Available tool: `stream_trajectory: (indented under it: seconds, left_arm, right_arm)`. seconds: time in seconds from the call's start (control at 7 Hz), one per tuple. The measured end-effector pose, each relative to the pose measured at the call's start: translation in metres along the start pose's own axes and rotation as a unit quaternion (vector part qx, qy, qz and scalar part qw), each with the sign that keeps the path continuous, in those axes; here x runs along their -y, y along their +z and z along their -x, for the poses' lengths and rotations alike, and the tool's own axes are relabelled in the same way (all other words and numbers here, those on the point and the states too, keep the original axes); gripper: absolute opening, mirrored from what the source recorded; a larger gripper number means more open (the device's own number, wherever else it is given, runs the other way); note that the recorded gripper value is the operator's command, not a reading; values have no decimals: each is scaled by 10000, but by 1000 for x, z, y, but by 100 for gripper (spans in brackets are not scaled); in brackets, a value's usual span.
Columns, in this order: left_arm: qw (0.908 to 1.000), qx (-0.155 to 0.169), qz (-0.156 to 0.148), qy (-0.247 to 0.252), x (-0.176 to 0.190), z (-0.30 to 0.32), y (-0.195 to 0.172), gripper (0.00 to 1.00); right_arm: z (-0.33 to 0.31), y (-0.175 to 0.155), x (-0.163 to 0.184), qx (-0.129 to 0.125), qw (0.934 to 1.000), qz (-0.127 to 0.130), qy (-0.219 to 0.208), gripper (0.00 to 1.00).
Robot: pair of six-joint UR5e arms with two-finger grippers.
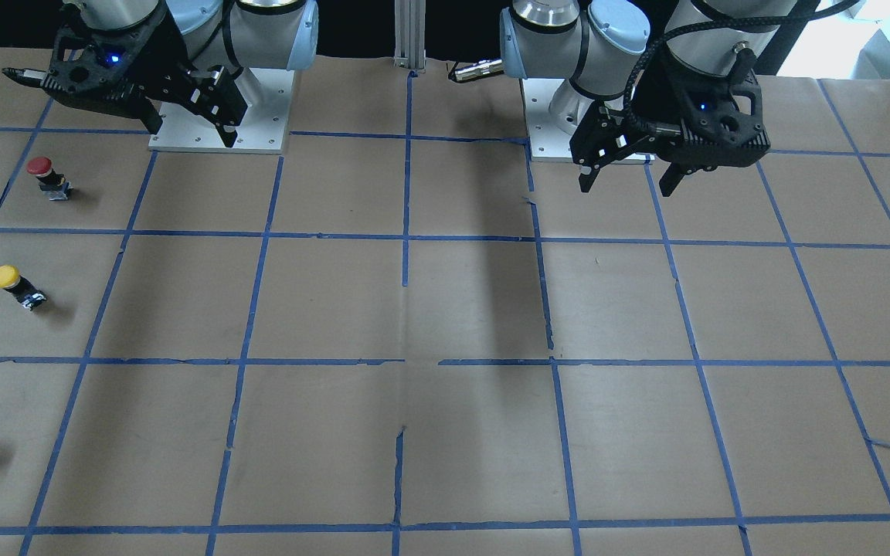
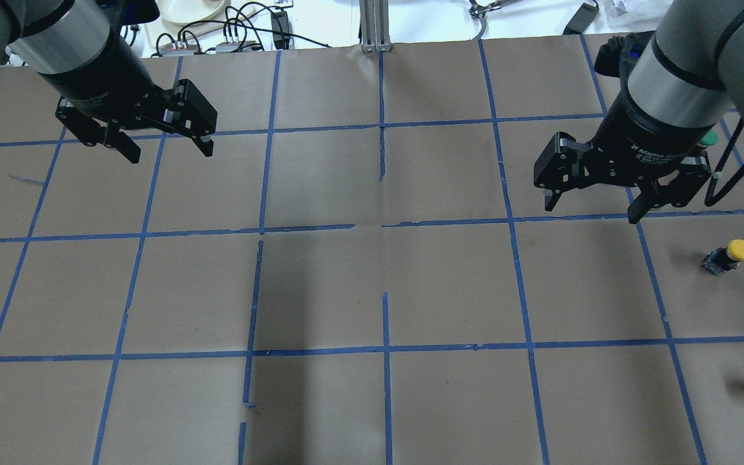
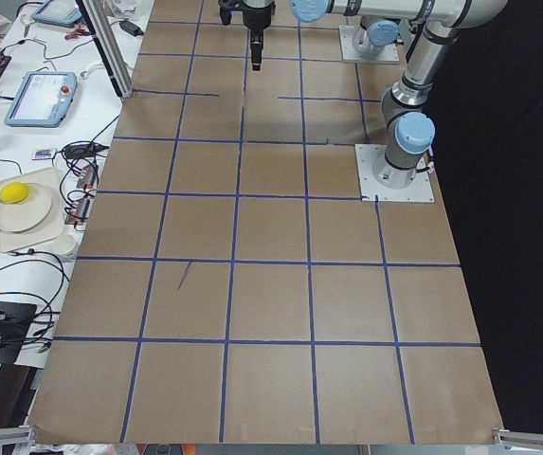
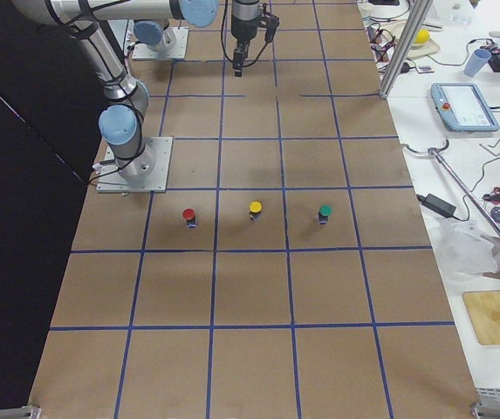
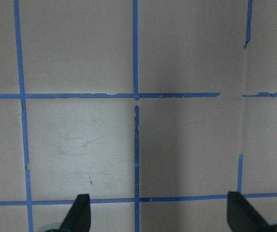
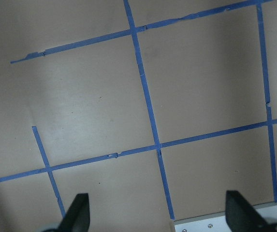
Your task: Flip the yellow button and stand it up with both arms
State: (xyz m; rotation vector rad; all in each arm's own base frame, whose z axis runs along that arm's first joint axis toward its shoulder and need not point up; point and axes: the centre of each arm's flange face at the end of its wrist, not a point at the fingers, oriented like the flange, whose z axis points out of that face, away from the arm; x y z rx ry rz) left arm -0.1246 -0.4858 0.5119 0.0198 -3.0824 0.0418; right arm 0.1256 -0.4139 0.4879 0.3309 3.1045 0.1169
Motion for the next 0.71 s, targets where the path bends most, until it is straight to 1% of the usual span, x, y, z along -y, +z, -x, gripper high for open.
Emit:
stream_trajectory:
  seconds: [0.71]
  left_arm:
    - [10000, 20, 1, 3, 0, 1, 0, 100]
  right_arm:
    - [0, -3, -2, -20, 10000, -49, -41, 100]
